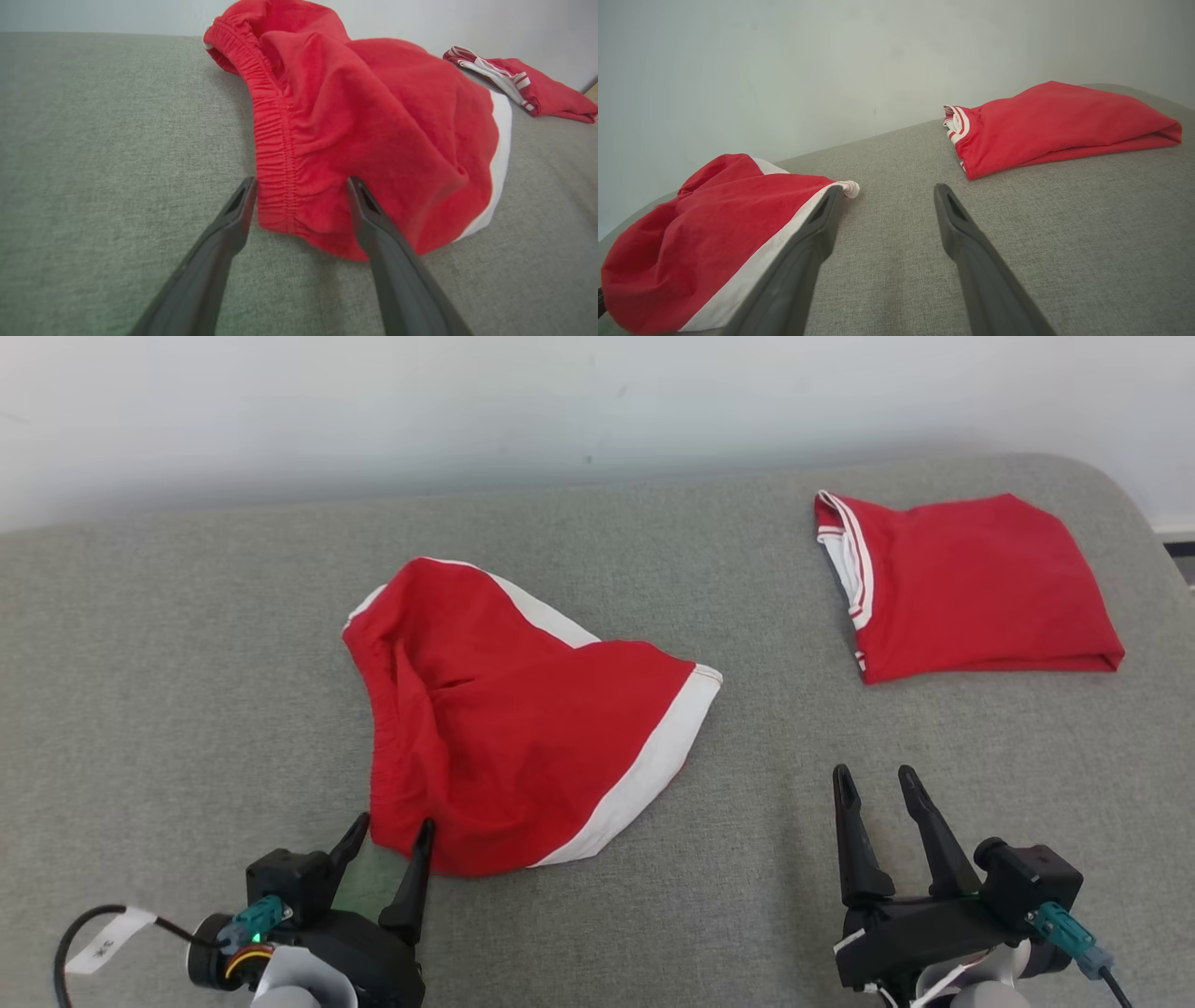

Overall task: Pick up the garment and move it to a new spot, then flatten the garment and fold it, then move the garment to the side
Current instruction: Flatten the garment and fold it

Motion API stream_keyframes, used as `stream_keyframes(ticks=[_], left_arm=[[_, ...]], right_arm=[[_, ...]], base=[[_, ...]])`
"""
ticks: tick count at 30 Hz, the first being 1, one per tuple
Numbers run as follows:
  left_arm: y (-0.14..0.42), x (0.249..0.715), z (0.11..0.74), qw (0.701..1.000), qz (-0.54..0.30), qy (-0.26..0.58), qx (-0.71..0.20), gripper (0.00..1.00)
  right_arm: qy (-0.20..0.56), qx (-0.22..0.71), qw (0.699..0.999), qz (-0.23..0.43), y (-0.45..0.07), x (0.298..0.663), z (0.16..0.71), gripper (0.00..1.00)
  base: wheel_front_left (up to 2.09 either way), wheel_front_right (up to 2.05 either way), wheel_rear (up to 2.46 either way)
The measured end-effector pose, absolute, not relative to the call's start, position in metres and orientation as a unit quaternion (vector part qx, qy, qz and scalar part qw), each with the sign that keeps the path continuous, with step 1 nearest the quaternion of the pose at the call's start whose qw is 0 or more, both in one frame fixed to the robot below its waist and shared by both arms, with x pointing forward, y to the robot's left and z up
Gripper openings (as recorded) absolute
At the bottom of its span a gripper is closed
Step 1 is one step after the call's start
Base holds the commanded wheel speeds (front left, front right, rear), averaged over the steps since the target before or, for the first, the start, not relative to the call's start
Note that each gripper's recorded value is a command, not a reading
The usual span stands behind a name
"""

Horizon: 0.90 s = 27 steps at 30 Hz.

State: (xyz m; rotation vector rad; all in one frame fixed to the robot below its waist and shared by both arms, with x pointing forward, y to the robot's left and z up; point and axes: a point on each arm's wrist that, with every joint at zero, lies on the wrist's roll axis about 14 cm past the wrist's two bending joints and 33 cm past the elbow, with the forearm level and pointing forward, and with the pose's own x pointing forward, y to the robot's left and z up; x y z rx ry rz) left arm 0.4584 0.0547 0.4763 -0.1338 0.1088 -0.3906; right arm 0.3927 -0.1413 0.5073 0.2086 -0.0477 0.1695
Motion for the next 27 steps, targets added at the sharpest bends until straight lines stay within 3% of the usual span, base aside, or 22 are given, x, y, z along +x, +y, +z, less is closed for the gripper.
stream_keyframes(ticks=[2, 3, 4, 15, 27], left_arm=[[0.05, 0.461, 0.471, 0.976, -0.2, 0.061, -0.065, 1.0], [0.046, 0.464, 0.465, 0.974, -0.205, 0.072, -0.066, 0.42], [0.044, 0.465, 0.463, 0.973, -0.206, 0.075, -0.068, 0.0], [0.047, 0.462, 0.477, 0.976, -0.2, 0.051, -0.067, 0.0], [0.066, 0.41, 0.529, 0.981, -0.179, -0.001, -0.07, 0.0]], right_arm=[[-0.022, 0.104, 0.991, 0.081, -0.144, 0.394, 0.505, 1.0], [-0.023, 0.104, 0.991, 0.078, -0.146, 0.396, 0.505, 1.0], [-0.021, 0.104, 0.991, 0.076, -0.147, 0.396, 0.504, 1.0], [-0.024, 0.108, 0.991, 0.077, -0.146, 0.393, 0.504, 1.0], [-0.031, 0.121, 0.986, 0.111, -0.121, 0.383, 0.511, 1.0]], base=[[0.0, 0.0, 0.0], [0.0, 0.0, 0.0], [0.0, 0.0, 0.0], [0.0, 0.0, 0.0], [0.0, 0.0, 0.0]])
